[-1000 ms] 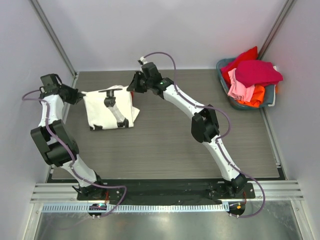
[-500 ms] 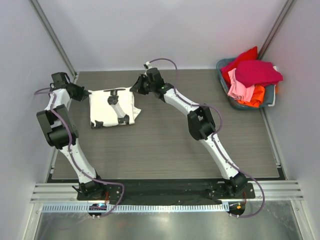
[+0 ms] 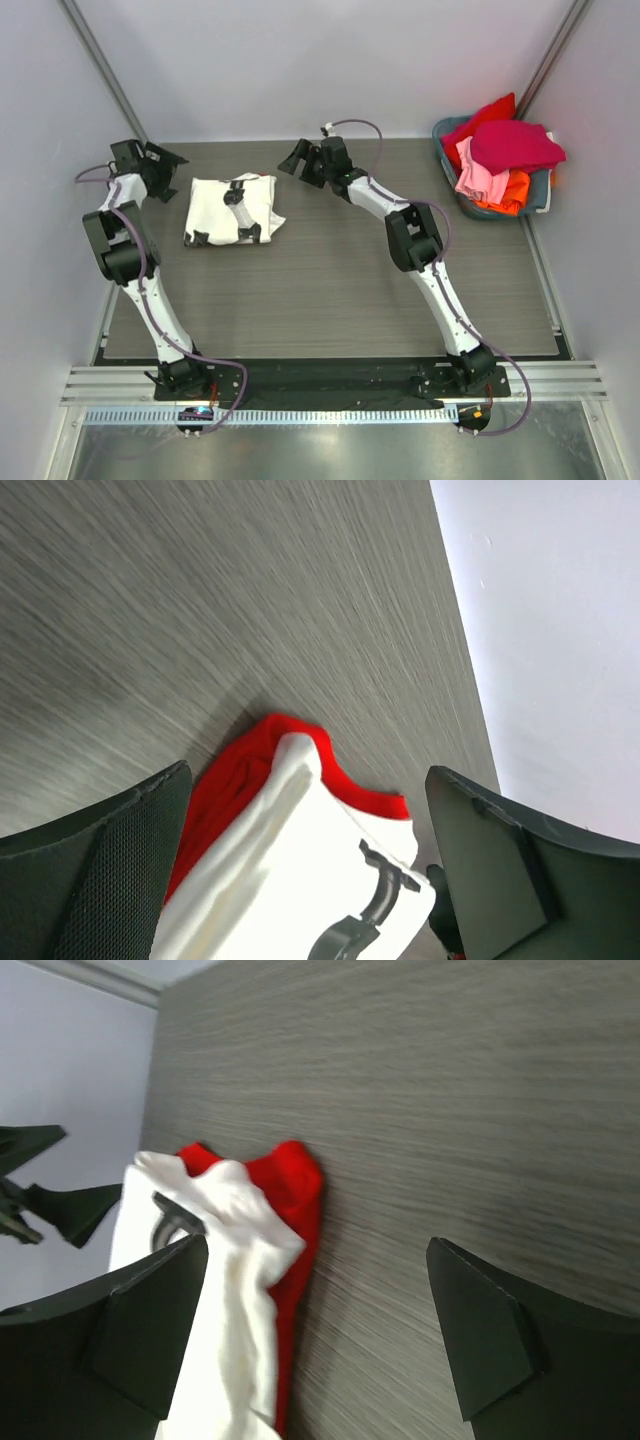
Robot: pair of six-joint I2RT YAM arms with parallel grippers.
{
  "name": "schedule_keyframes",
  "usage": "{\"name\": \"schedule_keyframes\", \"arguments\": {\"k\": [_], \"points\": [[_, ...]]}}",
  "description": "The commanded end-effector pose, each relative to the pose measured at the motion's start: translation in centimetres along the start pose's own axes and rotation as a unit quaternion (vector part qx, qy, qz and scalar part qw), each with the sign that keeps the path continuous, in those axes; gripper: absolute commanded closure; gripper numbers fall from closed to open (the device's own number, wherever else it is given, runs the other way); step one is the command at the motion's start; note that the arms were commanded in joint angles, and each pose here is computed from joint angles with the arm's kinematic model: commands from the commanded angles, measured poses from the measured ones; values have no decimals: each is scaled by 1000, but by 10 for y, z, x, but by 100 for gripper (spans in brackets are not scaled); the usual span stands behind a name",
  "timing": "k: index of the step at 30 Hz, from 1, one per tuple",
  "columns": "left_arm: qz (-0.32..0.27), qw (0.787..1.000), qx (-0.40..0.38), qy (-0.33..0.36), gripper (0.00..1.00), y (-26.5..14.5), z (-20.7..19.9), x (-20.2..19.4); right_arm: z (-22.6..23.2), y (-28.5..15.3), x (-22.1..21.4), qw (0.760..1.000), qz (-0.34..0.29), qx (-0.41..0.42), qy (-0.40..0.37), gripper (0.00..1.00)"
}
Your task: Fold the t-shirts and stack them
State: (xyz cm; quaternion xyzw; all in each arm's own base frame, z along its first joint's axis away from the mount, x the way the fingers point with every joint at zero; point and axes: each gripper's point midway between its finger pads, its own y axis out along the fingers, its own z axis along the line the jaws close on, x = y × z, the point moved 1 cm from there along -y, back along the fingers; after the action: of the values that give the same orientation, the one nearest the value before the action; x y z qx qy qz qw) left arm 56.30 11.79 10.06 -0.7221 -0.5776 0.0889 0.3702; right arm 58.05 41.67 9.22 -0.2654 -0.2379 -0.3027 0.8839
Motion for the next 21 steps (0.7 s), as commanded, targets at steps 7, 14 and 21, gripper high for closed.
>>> {"name": "schedule_keyframes", "arguments": {"k": [7, 14, 21], "points": [[-38, 997, 1, 71, 1, -98, -17, -40, 54, -76, -9, 998, 27, 54, -36, 11], [-53, 992, 23, 113, 2, -167, -15, -69, 52, -129, -39, 997, 53, 50, -32, 18], [0, 981, -56, 184, 2, -212, -56, -155, 42, -205, -53, 996, 46, 5, -78, 15]]}}
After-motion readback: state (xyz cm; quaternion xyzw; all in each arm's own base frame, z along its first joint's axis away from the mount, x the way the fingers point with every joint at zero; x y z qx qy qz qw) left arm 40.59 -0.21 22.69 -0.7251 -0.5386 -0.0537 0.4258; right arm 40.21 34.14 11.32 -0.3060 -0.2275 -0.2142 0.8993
